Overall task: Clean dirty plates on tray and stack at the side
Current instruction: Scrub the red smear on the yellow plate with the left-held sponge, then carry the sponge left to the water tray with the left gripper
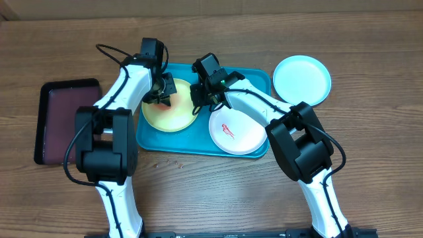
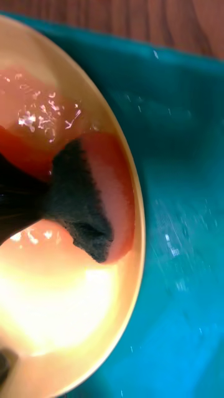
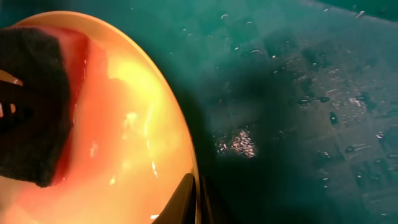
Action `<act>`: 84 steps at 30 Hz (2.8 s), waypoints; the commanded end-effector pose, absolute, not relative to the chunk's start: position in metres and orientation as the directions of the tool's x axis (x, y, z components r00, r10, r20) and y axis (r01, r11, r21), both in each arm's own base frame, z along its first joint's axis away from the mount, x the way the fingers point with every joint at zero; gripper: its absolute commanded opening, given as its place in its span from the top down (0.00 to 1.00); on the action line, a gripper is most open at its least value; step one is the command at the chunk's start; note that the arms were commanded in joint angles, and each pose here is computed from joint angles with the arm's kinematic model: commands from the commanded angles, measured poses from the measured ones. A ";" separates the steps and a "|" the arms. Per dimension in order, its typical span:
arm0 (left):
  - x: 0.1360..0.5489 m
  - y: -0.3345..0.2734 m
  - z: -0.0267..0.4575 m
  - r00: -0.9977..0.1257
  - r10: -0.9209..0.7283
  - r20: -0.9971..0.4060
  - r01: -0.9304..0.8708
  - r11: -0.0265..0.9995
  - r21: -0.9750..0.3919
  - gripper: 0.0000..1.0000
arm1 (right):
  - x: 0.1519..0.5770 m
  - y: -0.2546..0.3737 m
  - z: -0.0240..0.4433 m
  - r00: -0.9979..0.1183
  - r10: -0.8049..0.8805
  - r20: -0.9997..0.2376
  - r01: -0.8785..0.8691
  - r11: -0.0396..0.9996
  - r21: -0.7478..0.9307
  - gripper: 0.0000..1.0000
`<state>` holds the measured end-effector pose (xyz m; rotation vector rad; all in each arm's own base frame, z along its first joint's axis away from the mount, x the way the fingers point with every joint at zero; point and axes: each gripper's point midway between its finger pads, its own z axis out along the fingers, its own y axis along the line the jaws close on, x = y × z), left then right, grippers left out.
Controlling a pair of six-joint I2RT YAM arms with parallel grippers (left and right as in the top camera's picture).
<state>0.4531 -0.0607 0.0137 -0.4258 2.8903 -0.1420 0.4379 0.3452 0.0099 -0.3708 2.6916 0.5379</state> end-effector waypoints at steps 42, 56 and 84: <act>0.412 0.023 0.036 -0.929 -0.338 -0.150 -0.370 0.844 0.388 0.96 | 0.432 0.339 -0.006 -0.906 -0.199 -0.372 -0.318 0.902 0.292 0.95; 0.429 -0.110 0.017 -0.989 -0.147 -0.005 -0.139 0.948 -0.285 0.96 | 0.432 0.339 -0.006 -0.906 -0.198 -0.374 -0.318 0.901 0.293 0.96; 0.410 0.028 0.114 -0.871 -0.422 -0.250 -0.475 0.853 0.214 0.96 | 0.433 0.338 -0.002 -0.909 -0.198 -0.368 -0.314 0.904 0.291 0.96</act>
